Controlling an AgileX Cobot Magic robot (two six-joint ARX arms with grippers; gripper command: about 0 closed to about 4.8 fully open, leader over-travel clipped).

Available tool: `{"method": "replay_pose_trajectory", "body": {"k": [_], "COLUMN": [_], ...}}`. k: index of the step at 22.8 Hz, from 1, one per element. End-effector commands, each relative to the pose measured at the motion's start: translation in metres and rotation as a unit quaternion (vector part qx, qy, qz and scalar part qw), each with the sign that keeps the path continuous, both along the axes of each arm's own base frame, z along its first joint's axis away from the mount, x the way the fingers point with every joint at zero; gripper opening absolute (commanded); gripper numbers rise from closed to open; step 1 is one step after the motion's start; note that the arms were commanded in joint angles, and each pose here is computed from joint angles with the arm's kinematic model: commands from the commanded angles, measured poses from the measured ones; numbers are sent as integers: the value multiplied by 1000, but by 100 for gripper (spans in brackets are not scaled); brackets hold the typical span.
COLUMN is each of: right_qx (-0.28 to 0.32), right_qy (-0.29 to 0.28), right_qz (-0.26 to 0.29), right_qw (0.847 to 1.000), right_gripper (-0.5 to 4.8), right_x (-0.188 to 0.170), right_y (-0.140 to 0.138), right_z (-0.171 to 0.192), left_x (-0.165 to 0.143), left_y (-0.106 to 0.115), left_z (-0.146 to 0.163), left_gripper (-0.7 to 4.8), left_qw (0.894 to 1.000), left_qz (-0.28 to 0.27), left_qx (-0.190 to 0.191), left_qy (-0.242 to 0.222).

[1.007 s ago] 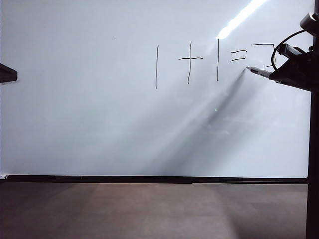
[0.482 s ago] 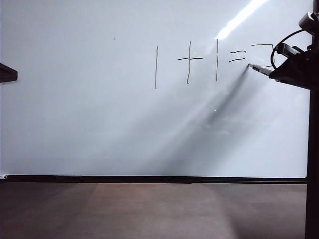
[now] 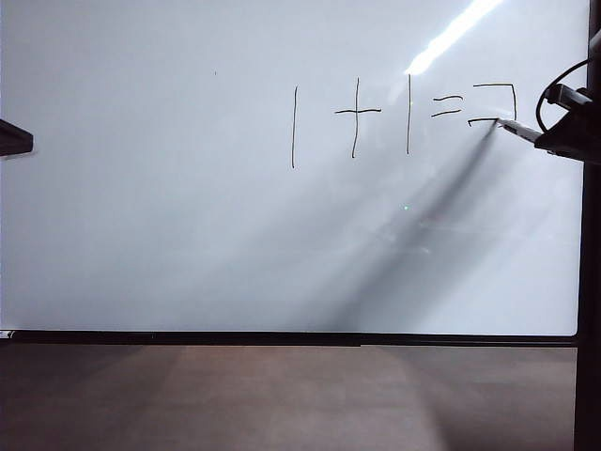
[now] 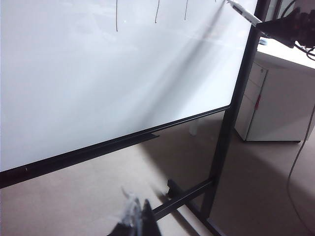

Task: Reach to the right to find the marker pen, pick it up, and write the answer to the math problem on the whiteboard.

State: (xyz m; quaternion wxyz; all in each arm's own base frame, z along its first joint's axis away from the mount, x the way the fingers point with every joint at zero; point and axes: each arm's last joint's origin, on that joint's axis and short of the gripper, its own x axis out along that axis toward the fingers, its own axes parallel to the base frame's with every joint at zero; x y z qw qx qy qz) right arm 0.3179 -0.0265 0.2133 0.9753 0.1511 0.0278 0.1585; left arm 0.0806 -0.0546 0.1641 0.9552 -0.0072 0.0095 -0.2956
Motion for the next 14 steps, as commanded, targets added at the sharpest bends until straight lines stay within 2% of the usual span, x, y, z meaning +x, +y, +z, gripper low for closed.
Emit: {"method": "replay_pose_trajectory", "body": {"k": [1,5,8,14], "right_qx": [4,8,14,26], "right_qy": [-3,-1,-4,-21], "right_qz": [-27,-38,-9,26], "right_qw": [1000,999,1000,999], "right_gripper": [-9,-9,-9,-9], "right_x": [0,-1,-2,-7], "right_y": [-10,-19,-17,4], "right_z": [2,2,4,7], "left_x": [0,0,0,0], "left_y": [0,0,0,0], "left_z": [1,1,1,1], "left_gripper": [-4,-5,-4,-4], "left_qw": [1000,1000,1000,1000], "left_qz": [1,1,1,1], "left_qx": [-3,-3,-3,-3], "left_qy": [-5,-5,-5,-5]}}
